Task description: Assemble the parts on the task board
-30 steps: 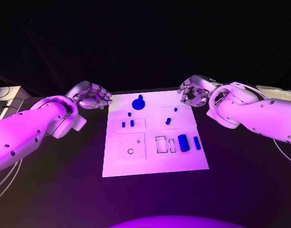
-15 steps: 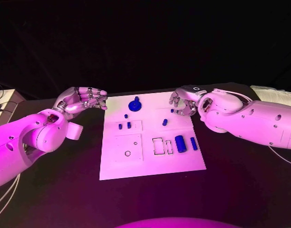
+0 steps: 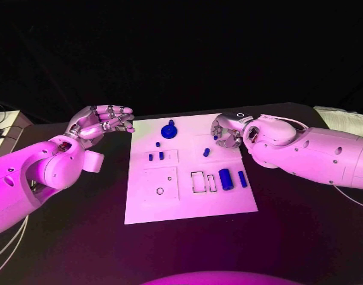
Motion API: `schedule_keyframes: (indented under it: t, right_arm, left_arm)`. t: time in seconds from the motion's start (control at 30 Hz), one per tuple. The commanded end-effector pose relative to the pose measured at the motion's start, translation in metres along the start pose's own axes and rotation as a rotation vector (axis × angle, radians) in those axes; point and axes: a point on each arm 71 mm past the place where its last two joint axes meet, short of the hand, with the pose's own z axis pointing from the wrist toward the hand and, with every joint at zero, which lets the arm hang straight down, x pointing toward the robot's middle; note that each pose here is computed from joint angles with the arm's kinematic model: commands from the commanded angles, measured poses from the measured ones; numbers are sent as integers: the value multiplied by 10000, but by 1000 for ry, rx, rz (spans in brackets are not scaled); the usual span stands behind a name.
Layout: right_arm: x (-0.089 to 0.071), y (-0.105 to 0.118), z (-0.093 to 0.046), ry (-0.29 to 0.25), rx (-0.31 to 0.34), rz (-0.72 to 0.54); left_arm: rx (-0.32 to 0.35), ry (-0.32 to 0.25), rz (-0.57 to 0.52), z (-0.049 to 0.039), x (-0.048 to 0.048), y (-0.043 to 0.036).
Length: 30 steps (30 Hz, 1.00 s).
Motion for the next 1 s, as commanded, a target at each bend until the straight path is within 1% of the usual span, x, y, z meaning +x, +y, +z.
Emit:
schedule_keyframes:
  t: [0.03,0.47,0.8,0.9,1.0]
  right_arm:
    - [59,-7,2,19,17,-33]
    - [66,67,14,2,-8,-21]
    - [76,87,20,1,5,-20]
    - [67,85,19,-13,16,-24]
    - [44,80,15,-47,29,-25]
  left_arm:
    - [24,9,-24,-2,15,-25]
    - [19,4,-12,-8,4,-26]
    - [15,2,-3,-14,-8,-25]
    - [14,1,0,-15,-12,-25]
    - [12,0,3,-16,-20,-23]
